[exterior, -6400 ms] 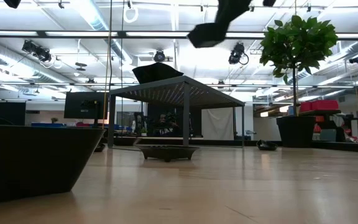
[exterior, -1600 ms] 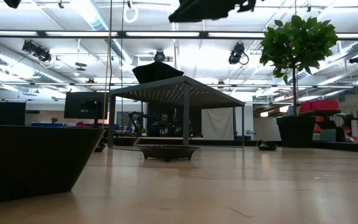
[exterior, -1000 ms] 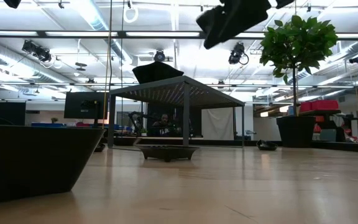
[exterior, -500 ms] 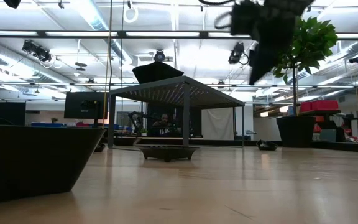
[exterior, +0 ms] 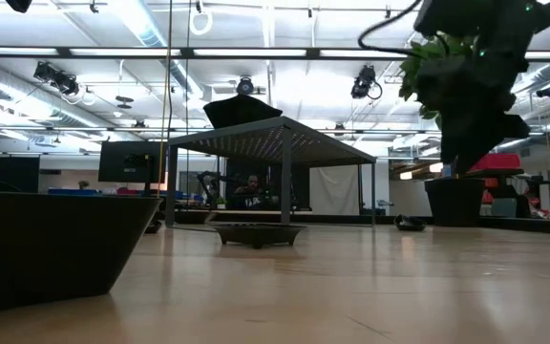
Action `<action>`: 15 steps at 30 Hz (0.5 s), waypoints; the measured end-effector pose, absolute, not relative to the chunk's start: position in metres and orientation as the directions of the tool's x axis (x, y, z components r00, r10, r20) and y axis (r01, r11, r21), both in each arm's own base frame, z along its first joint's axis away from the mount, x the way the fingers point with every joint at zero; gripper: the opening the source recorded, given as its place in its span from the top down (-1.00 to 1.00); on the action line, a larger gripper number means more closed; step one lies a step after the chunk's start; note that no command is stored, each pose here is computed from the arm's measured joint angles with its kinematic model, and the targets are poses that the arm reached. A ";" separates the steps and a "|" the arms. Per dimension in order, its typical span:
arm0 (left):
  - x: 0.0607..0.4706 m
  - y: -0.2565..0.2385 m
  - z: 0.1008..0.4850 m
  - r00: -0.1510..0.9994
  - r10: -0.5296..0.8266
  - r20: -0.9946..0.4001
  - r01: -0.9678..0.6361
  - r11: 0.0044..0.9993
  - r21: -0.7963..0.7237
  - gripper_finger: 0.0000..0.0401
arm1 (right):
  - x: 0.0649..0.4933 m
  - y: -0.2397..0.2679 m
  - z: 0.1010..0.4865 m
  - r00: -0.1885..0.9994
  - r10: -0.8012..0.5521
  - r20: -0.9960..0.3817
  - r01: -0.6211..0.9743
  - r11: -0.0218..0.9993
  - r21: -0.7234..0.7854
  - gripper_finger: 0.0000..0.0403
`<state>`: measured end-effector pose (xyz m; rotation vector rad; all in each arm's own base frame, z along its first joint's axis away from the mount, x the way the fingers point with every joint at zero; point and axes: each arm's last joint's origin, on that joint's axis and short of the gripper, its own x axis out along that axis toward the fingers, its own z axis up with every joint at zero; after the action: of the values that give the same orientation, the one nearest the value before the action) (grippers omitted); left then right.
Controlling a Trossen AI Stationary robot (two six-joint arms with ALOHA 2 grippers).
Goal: Pick & Place Mini shaped plates
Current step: Put the black drop shaped plate on the shelf
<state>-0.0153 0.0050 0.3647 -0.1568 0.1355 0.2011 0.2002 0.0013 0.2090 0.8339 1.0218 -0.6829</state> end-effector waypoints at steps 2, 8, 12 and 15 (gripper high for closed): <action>-0.015 0.005 0.365 0.971 0.187 -0.149 -0.208 0.968 -0.141 0.97 | 0.197 -0.007 0.208 0.353 -0.167 -0.921 0.858 0.451 0.247 0.16; -0.015 0.005 0.365 0.971 0.187 -0.149 -0.208 0.968 -0.141 0.97 | 0.193 -0.036 0.209 0.292 -0.363 -0.885 0.938 0.290 0.190 0.16; -0.015 0.005 0.365 0.971 0.187 -0.149 -0.208 0.968 -0.141 0.97 | 0.192 -0.051 0.206 0.227 -0.444 -0.867 0.961 0.249 0.124 0.16; -0.015 0.005 0.365 0.971 0.187 -0.149 -0.208 0.968 -0.141 0.97 | 0.195 -0.060 0.202 0.211 -0.464 -0.860 0.964 0.247 0.103 0.16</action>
<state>-0.0153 0.0050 0.3647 -0.1567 0.1356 0.2006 0.1946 -0.0598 0.2018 0.7590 0.8164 -1.1368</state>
